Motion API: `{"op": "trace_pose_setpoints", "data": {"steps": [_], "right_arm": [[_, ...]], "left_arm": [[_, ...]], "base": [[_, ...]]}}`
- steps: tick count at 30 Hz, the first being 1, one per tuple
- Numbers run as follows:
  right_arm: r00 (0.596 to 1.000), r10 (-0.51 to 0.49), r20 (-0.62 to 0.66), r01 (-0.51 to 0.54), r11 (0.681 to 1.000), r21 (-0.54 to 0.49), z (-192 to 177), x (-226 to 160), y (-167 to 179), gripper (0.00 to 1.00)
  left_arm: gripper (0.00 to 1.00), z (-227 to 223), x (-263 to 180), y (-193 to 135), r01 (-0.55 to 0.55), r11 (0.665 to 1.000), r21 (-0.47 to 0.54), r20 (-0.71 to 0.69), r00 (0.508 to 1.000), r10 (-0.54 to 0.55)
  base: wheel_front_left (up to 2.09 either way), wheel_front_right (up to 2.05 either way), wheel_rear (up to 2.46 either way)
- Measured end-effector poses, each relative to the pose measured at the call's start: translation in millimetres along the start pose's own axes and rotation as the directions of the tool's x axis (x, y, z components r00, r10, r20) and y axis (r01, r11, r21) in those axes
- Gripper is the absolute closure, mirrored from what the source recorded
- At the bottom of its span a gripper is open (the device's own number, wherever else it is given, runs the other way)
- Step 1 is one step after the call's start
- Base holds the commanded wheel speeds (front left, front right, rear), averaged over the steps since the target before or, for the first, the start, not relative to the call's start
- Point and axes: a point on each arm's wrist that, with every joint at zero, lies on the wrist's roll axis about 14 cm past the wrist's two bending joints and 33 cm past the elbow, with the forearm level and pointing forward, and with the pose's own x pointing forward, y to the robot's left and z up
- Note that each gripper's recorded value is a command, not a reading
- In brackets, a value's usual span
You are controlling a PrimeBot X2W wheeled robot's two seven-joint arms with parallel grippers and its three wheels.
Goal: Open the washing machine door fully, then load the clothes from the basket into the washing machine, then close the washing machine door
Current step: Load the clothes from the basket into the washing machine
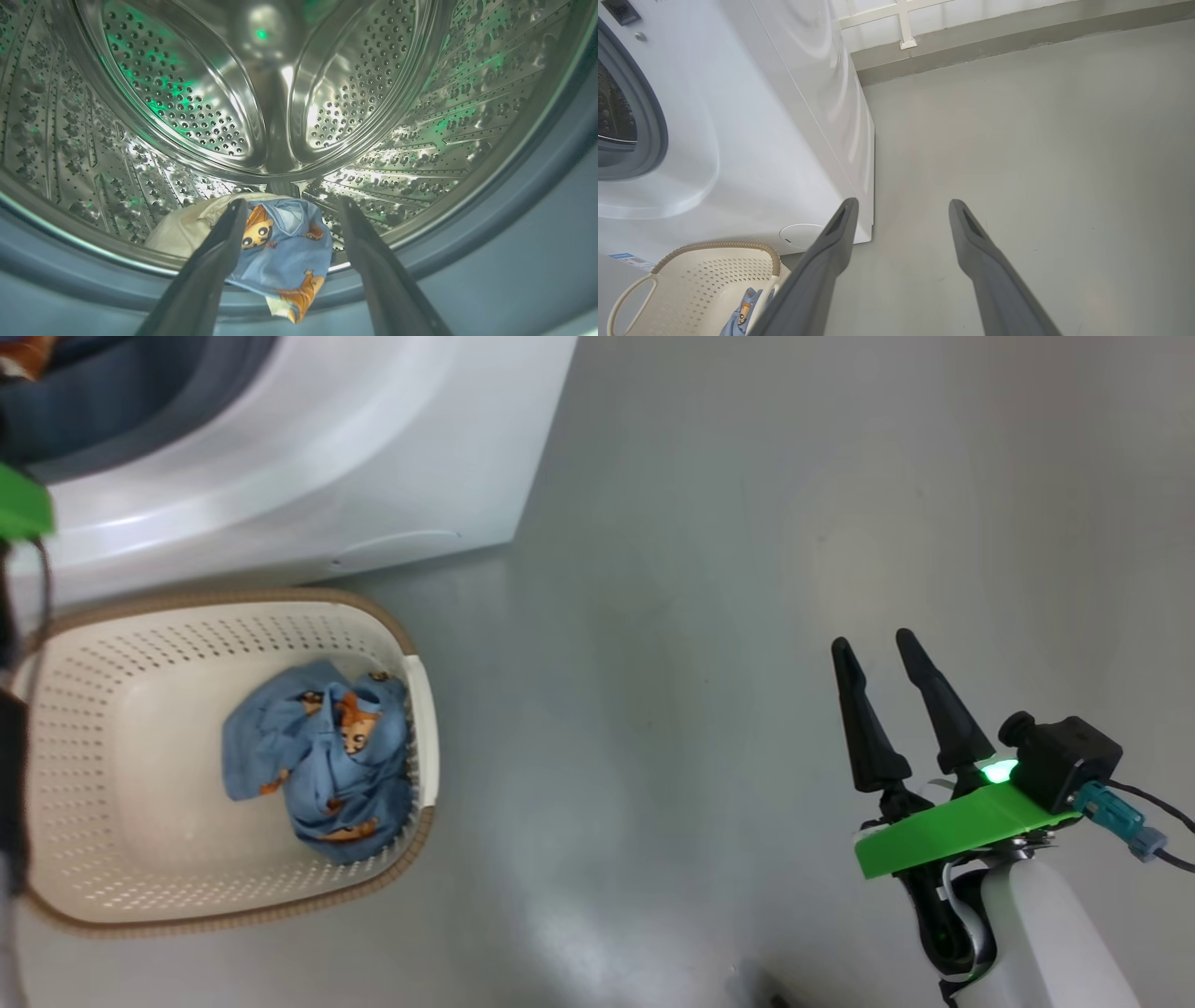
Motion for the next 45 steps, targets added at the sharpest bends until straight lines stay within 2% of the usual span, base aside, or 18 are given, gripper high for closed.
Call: {"op": "trace_pose_setpoints", "data": {"steps": [12,24,45], "right_arm": [[0.998,0.044,0.044,-0.043,0.999,-0.022,22,-5,4,0.0],[0.995,0.088,0.054,-0.086,0.995,-0.045,34,-33,6,0.0],[0.99,0.121,0.075,-0.118,0.992,-0.045,41,-84,1,0.0]], "left_arm": [[0.0,1,-68,-7,-0.018,1.0,0.004,-0.021,1.0,0.018],[0.0,21,-142,-14,-0.053,0.998,0.019,-0.015,0.998,0.053],[0.0,36,-273,-4,-0.157,0.984,0.083,-0.017,0.987,0.159]], "base": [[0.0,0.0,0.0],[0.0,0.0,0.0],[0.0,0.0,0.0]]}}
